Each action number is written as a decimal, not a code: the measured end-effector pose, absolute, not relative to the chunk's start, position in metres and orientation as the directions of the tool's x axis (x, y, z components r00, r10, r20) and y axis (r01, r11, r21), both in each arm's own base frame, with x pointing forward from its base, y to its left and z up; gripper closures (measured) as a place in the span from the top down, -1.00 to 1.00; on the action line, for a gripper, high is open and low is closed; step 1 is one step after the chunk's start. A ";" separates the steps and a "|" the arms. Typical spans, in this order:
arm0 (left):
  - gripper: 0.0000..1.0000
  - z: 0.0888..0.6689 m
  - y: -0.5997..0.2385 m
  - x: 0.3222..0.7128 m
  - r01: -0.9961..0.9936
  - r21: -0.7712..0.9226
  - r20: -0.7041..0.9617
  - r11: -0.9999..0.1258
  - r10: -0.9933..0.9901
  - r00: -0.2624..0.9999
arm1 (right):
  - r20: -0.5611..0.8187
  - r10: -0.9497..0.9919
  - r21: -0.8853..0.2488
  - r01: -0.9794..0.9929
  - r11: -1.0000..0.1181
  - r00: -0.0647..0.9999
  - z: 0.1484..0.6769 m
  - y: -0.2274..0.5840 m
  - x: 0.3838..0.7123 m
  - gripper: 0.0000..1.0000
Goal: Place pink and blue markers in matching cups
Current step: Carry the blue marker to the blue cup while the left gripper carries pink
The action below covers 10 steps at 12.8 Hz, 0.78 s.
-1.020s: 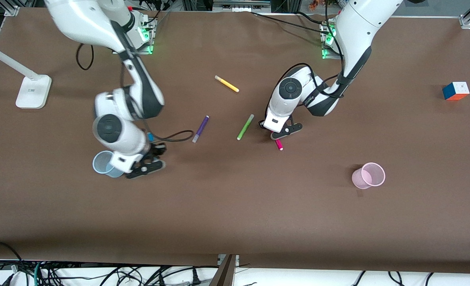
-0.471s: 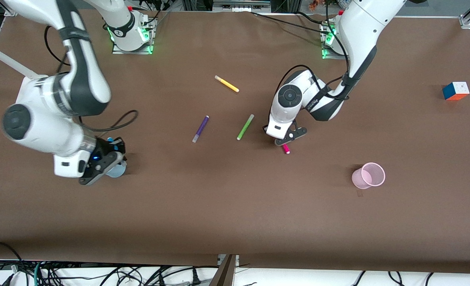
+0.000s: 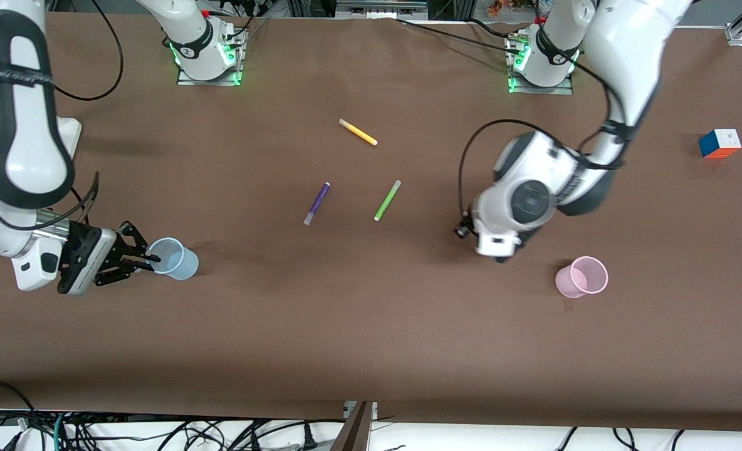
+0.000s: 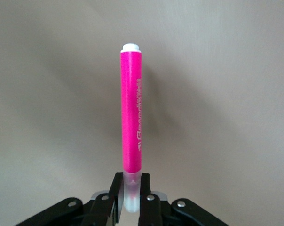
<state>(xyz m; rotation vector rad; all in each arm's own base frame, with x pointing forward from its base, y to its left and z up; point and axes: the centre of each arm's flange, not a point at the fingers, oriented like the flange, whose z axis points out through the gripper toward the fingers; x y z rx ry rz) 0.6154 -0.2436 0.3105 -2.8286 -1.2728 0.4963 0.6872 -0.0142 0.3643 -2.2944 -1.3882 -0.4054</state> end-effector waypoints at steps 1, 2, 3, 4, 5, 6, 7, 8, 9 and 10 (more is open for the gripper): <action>-0.65 0.331 -0.220 0.631 0.768 -0.117 -0.321 -0.630 0.756 0.571 | 0.494 0.761 -0.203 0.906 -0.370 0.421 0.353 -0.021 0.688 -0.66; -0.65 0.349 -0.193 0.645 0.803 -0.105 -0.356 -0.586 0.776 0.520 | 0.525 0.753 -0.200 0.917 -0.344 0.397 0.342 -0.024 0.689 -0.66; -0.65 0.365 -0.167 0.657 0.835 -0.090 -0.386 -0.543 0.792 0.473 | 0.546 0.747 -0.197 0.925 -0.325 0.379 0.333 -0.026 0.689 -0.66; -0.65 0.377 -0.140 0.666 0.863 -0.076 -0.414 -0.500 0.803 0.428 | 0.561 0.741 -0.199 0.929 -0.313 0.370 0.326 -0.026 0.689 -0.66; -0.65 0.385 -0.114 0.673 0.890 -0.062 -0.445 -0.452 0.811 0.380 | 0.577 0.730 -0.207 0.930 -0.304 0.367 0.320 -0.024 0.689 -0.66; -0.65 0.389 -0.089 0.678 0.913 -0.049 -0.476 -0.404 0.814 0.334 | 0.592 0.720 -0.215 0.932 -0.293 0.363 0.314 -0.022 0.686 -0.66; -0.65 0.391 -0.069 0.681 0.930 -0.043 -0.499 -0.365 0.814 0.297 | 0.602 0.717 -0.220 0.936 -0.275 0.352 0.308 -0.021 0.683 -0.66; -0.65 0.392 -0.053 0.682 0.942 -0.039 -0.518 -0.334 0.813 0.267 | 0.608 0.716 -0.226 0.939 -0.259 0.344 0.302 -0.021 0.679 -0.66; -0.65 0.393 -0.040 0.684 0.951 -0.035 -0.535 -0.307 0.809 0.241 | 0.613 0.716 -0.228 0.942 -0.246 0.335 0.299 -0.023 0.676 -0.66; -0.65 0.394 -0.028 0.685 0.960 -0.027 -0.552 -0.277 0.805 0.217 | 0.617 0.715 -0.228 0.944 -0.237 0.328 0.297 -0.025 0.675 -0.66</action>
